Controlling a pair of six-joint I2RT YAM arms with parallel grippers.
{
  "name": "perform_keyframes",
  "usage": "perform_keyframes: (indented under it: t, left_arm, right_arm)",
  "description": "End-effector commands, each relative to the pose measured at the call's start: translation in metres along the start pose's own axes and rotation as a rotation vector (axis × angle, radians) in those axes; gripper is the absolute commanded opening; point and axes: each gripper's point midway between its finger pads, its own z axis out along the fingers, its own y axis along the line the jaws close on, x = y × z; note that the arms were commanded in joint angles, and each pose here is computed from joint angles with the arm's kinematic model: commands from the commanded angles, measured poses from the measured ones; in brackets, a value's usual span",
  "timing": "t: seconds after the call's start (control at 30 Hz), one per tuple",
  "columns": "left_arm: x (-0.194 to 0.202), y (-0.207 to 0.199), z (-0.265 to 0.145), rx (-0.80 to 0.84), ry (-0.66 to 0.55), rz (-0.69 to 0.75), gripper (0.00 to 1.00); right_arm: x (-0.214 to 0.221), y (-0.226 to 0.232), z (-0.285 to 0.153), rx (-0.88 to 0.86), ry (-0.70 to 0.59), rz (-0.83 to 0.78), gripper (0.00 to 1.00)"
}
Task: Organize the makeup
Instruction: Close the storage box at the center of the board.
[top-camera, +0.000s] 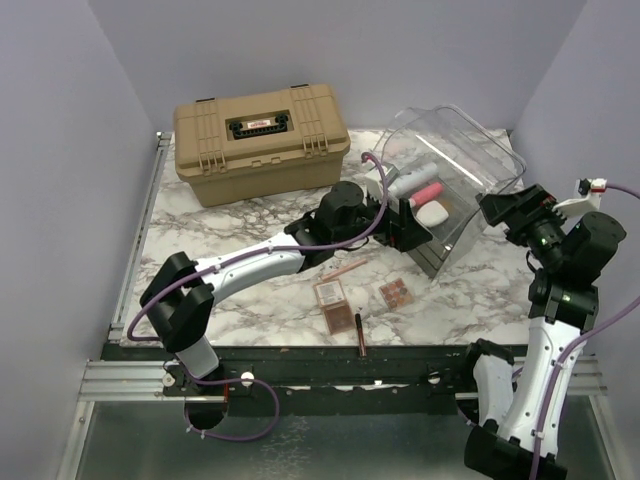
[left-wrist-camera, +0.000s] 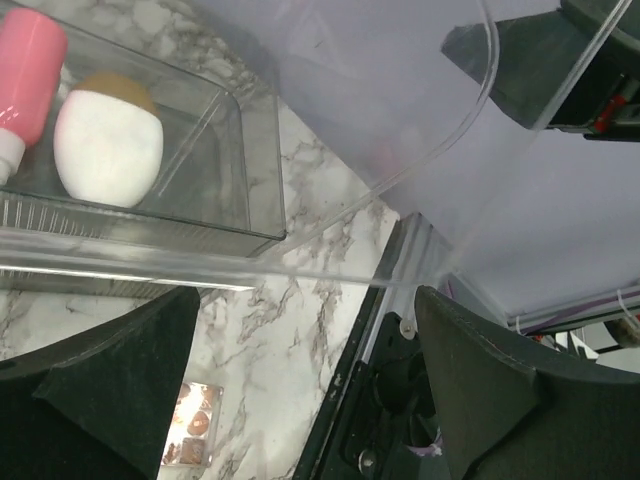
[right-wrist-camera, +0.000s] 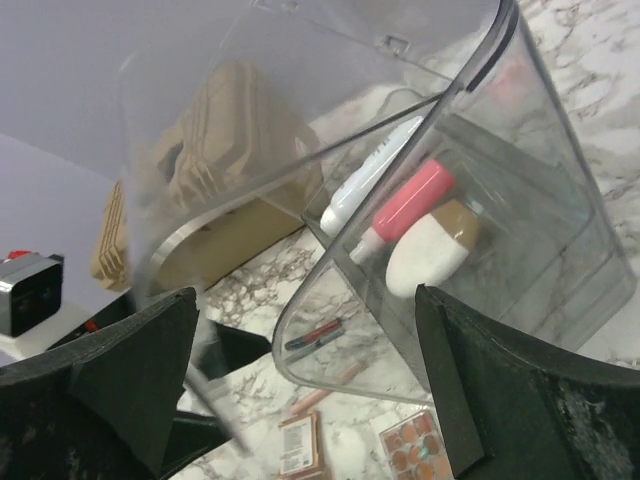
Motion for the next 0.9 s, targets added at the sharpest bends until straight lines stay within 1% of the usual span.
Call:
perform_keyframes:
  t: [0.0, 0.33, 0.4, 0.5, 0.67, 0.77, 0.87]
  left_arm:
    - [-0.004, 0.001, -0.008, -0.023, -0.029, 0.018, 0.90]
    - [0.008, 0.011, -0.015, -0.053, -0.020, 0.015, 0.91]
    - [0.010, 0.013, -0.017, -0.061, -0.019, 0.015, 0.91]
    - [0.012, 0.018, -0.020, -0.081, -0.022, 0.011, 0.91]
    - [0.019, 0.036, -0.028, -0.157, -0.040, -0.015, 0.90]
    - [0.027, 0.052, -0.032, -0.207, -0.047, -0.035, 0.91]
    - [0.032, 0.074, -0.036, -0.245, -0.059, -0.095, 0.91]
  right_arm:
    - [0.017, 0.005, -0.012, 0.014, 0.050, 0.063, 0.95]
    - [0.031, 0.011, -0.027, 0.044, 0.077, 0.081, 0.94]
    - [0.032, 0.017, -0.030, 0.012, 0.077, 0.071, 0.93]
    - [0.031, 0.039, -0.030, -0.110, 0.101, 0.043, 0.92]
    - [0.025, 0.052, -0.028, -0.191, 0.102, 0.013, 0.89]
    - [0.017, 0.065, -0.030, -0.241, 0.102, -0.003, 0.84]
    - [0.004, 0.075, -0.031, -0.251, 0.087, -0.047, 0.80]
